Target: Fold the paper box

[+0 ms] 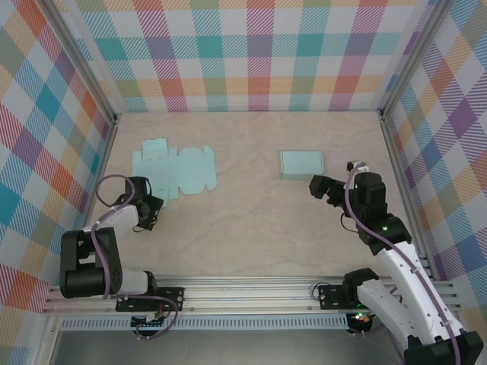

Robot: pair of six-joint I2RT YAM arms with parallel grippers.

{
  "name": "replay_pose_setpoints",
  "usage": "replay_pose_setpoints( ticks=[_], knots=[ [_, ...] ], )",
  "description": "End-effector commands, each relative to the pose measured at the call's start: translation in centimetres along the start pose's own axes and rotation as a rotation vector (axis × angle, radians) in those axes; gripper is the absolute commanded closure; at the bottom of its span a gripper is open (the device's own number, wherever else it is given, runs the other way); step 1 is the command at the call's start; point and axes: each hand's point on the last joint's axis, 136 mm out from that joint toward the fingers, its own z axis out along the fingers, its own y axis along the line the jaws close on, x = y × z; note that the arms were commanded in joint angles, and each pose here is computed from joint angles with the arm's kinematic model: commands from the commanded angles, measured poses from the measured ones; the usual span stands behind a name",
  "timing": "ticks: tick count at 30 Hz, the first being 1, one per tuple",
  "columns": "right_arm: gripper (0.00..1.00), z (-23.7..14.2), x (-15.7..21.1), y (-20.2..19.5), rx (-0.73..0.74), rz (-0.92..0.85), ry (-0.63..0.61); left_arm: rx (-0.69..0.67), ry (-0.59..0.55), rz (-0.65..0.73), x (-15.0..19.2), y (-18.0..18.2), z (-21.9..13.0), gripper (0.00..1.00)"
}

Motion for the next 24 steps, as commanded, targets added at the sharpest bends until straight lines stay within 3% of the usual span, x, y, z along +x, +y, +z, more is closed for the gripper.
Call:
replay_pose_setpoints(
  ticks=[1,12,24],
  knots=[
    [0.0,0.6,0.0,0.6,-0.038,0.023,0.007,0.26,-0.098,-0.01,-3.3,-6.7,0.4,0.38],
    [0.0,1.6,0.6,0.8,-0.063,0.037,0.028,0.22,-0.182,-0.053,-4.8,-5.8,-5.1,0.35],
    [0.0,1.2,0.4,0.6,-0.05,0.026,0.014,0.221,-0.086,-0.108,-3.3,-5.8,-2.1,0.36]
  ],
)
